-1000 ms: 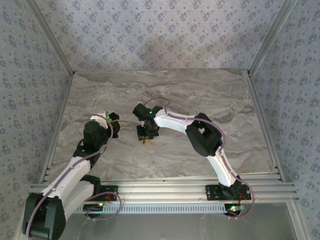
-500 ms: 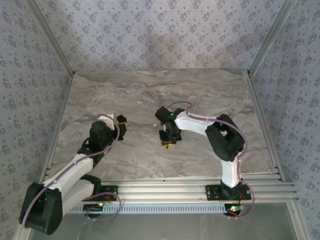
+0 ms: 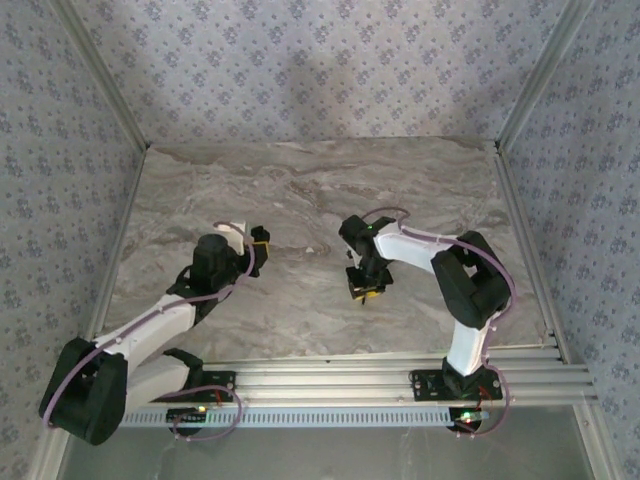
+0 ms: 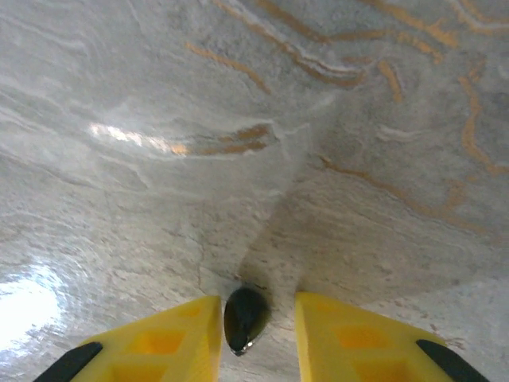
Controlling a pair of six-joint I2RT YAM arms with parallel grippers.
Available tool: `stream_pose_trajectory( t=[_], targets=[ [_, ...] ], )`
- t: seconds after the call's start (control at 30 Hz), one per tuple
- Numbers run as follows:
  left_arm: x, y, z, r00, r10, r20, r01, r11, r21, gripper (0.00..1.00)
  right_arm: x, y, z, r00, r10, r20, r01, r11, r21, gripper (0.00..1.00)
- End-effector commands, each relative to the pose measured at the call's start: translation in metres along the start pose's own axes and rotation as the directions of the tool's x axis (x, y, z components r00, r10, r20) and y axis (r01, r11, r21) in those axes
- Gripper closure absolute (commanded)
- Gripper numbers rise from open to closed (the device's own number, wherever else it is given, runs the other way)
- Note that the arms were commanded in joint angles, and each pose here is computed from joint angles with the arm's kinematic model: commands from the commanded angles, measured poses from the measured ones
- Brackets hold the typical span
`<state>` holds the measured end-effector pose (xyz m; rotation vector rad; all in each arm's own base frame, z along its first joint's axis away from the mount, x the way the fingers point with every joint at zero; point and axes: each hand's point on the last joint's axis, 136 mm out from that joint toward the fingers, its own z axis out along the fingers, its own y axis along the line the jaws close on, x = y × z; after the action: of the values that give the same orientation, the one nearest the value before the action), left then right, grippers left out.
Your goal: Insert wireless bluetooth earbuds into charging case
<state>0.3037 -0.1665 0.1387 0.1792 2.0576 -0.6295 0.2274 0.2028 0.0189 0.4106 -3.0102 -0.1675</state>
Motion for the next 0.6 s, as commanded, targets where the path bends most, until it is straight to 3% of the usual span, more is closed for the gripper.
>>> stream_pose_trajectory(
  t=[0.0,0.27,0.57],
  targets=[
    [-0.02,-0.012,0.001,0.998,0.035,0.048,-0.037,0.999,0.037,0.85,0.001,-0.002,-0.025,1.0,0.006,0.022,-0.006,1.0,0.002,0.66],
    [-0.021,-0.013,0.004,0.998,0.033,0.048,-0.035,0.999,0.039,0.85,-0.01,0.005,-0.048,0.985,0.166,0.038,-0.164,0.986,-0.037,0.67],
    [-0.022,-0.015,0.006,0.998,0.04,0.042,-0.042,0.998,0.043,0.85,-0.014,0.004,-0.024,0.983,0.186,-0.006,-0.186,0.983,-0.008,0.69]
  ],
)
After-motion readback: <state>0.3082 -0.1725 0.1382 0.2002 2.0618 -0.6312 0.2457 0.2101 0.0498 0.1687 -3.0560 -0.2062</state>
